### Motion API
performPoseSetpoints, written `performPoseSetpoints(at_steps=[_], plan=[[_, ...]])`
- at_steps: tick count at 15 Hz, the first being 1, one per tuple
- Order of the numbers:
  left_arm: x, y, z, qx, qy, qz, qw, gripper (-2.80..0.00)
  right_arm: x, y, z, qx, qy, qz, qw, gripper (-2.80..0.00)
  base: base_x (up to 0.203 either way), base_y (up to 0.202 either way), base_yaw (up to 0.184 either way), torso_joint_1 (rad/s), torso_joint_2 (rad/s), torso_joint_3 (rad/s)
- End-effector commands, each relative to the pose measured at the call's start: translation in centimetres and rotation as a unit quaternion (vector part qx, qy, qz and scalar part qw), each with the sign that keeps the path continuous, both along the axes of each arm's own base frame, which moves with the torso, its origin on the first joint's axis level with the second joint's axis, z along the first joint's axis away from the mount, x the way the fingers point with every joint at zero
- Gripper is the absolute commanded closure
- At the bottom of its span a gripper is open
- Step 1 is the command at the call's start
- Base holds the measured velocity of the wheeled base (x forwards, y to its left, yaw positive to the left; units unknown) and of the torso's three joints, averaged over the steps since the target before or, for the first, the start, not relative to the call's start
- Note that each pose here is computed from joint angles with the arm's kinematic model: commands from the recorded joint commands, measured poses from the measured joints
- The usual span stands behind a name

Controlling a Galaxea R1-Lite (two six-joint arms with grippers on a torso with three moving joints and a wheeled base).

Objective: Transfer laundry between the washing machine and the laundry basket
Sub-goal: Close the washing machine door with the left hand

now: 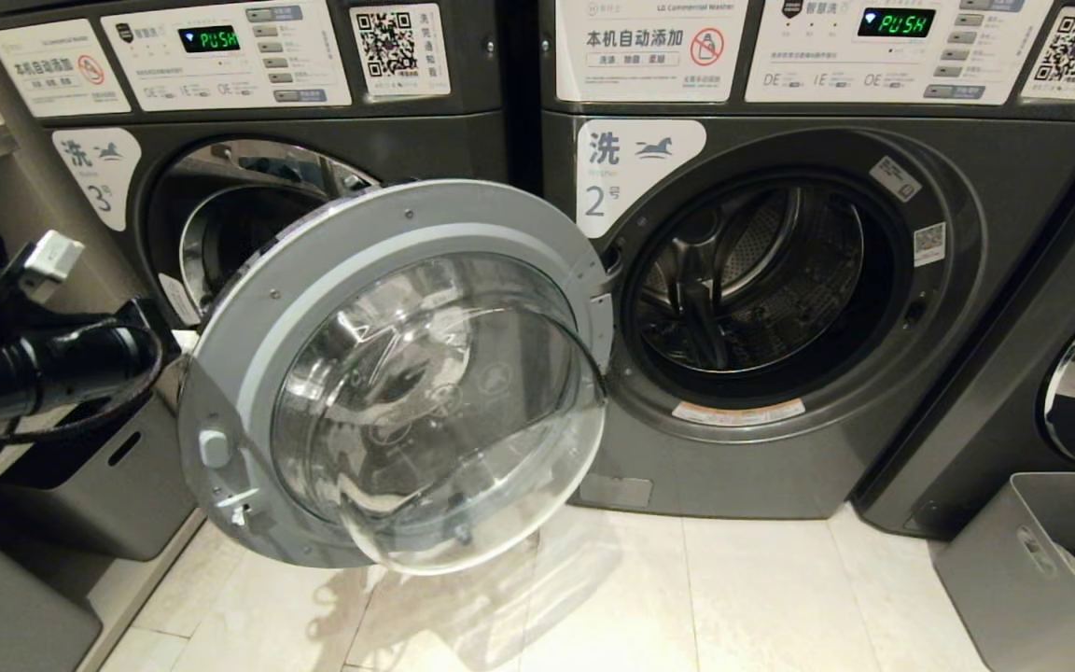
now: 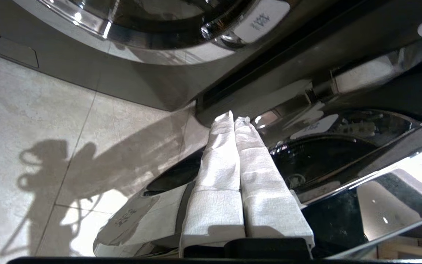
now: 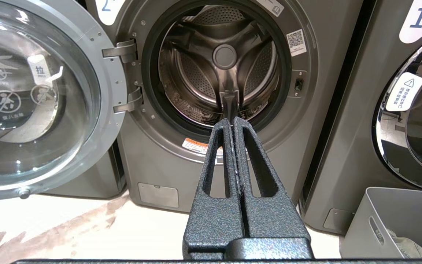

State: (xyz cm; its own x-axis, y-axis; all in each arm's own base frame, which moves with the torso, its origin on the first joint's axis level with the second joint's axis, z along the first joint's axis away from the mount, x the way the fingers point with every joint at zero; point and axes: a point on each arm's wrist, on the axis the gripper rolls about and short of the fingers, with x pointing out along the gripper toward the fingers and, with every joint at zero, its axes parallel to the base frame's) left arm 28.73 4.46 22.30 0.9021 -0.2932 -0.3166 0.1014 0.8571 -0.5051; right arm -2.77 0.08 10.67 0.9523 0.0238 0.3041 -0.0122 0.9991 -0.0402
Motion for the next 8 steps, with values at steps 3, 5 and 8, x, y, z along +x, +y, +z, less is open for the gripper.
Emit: performPoseSetpoints(at_steps=[3, 5, 8], plan=[[-4.6, -2.7, 1.7, -0.001, -0.019, -0.038, 0.9991, 0.00, 0.4, 0.0, -1.1, 0.000, 0.020, 0.000, 1.000, 0.00, 0.000, 0.000, 0.000, 0.000, 0.00, 0.000], [-6.8, -4.1, 2.5, -0.005, -0.018, -0.066, 0.9977, 0.00, 0.4, 0.0, -1.1, 0.000, 0.019, 0.000, 1.000, 0.00, 0.000, 0.000, 0.000, 0.000, 0.00, 0.000], [-9.3, -6.6, 3.4, -0.027, -0.017, -0.127, 0.9914, 0.00, 0.4, 0.0, -1.1, 0.000, 0.019, 0.000, 1.000, 0.00, 0.000, 0.000, 0.000, 0.000, 0.00, 0.000]])
